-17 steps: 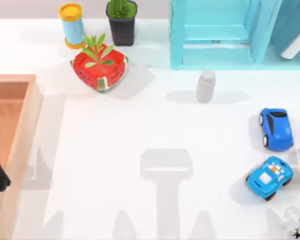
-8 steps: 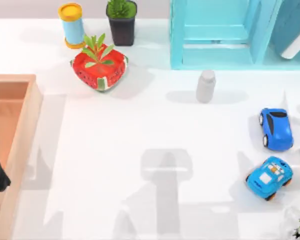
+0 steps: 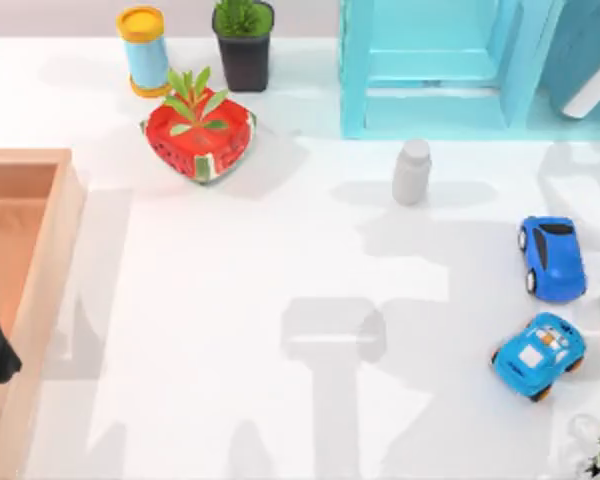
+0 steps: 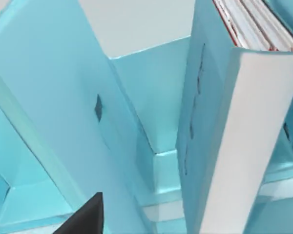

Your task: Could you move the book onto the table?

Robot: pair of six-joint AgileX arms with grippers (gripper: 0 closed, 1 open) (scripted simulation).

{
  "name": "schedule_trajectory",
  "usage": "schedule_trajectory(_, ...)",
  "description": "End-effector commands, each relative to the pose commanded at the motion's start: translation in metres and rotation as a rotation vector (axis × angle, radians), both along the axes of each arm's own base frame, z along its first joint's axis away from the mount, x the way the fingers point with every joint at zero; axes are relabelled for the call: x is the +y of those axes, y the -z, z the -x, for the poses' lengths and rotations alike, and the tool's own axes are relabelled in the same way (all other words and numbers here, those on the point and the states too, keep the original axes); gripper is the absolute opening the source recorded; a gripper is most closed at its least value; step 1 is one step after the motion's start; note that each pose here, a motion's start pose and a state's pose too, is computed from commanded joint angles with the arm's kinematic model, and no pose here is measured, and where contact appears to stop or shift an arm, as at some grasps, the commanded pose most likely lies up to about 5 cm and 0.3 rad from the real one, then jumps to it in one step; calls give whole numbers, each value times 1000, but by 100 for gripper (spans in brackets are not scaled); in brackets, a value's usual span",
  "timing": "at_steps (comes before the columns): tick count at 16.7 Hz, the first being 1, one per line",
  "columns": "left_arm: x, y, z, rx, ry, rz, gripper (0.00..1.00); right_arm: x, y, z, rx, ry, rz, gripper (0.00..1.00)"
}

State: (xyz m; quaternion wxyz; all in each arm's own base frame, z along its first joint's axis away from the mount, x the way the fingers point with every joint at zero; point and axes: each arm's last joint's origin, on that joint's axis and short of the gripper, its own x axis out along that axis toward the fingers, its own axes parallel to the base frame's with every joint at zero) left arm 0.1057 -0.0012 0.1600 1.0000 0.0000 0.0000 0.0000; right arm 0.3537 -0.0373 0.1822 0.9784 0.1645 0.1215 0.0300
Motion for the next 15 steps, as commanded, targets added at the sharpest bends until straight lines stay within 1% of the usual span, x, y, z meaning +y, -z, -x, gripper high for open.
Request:
schedule_trajectory(3, 0, 0, 0, 0, 0, 0, 100, -5, 31, -24, 43, -12, -37, 100)
schedule_trajectory(6, 0, 0, 0, 0, 0, 0, 100, -8, 49, -31, 75, -12, -58, 100)
schedule_trajectory(10, 0, 0, 0, 0, 0, 0, 100, -8, 51, -32, 78, -12, -60, 100)
schedule_trajectory(12, 0, 0, 0, 0, 0, 0, 100, -6, 46, -33, 65, -17, -57, 100)
schedule_trajectory(15, 0, 0, 0, 0, 0, 0, 100, -7, 41, -43, 70, -13, -60, 100)
